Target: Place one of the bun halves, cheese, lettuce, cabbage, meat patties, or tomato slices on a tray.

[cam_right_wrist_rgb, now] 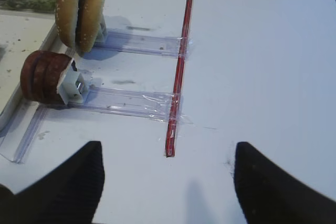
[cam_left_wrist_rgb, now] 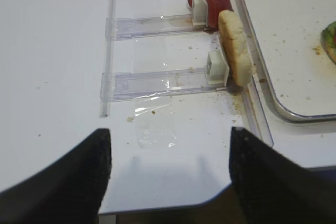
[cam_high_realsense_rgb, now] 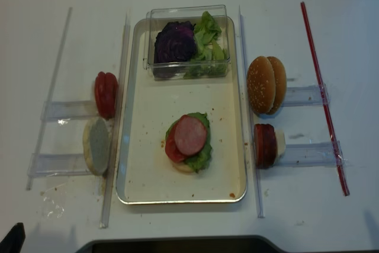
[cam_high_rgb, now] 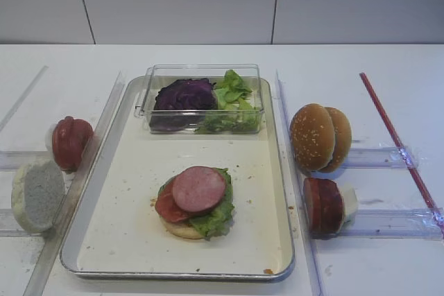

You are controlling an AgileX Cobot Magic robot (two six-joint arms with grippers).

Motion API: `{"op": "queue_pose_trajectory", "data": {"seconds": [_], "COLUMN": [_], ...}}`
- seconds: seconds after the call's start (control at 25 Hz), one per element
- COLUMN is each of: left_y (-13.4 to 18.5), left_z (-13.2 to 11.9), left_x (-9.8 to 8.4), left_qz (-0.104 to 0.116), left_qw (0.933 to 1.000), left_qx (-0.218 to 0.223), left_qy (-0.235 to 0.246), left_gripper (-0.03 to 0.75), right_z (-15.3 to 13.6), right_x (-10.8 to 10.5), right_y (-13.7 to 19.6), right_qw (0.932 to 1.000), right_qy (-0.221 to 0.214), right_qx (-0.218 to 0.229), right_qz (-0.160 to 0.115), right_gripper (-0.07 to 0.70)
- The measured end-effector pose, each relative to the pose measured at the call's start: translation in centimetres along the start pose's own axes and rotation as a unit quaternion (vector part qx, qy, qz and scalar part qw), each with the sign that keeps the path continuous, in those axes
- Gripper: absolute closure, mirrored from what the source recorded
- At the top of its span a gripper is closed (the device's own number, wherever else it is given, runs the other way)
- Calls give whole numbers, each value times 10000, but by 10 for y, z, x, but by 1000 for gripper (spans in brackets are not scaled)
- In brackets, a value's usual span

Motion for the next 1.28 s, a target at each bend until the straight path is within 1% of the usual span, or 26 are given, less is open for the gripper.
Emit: {"op": "queue_pose_trajectory", "data": {"seconds": [1.28], "left_y": [0], "left_z": [0], "left_x": [0], "left_qz": [0], "left_qw": [10000], "left_qx": [0], "left_qy": [0], "left_gripper": [276], "right_z": [0], "right_x": [0], "right_y": [0], "right_qw": [10000], "right_qy": [0], "right_qx": [0], "right_qz": [-8], "right_gripper": [101]}}
Point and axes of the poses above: a point on each arm's last joint axis where the gripper is mounted, z pointing back along that axis away from the gripper, x along the wrist's bending axis when the last joint is at zero, y = z × x, the point moved 1 cm from there along -z, pointing out along that axis toward the gripper, and after that the axes turned 3 degrees about -z, right-handed, at the moved point
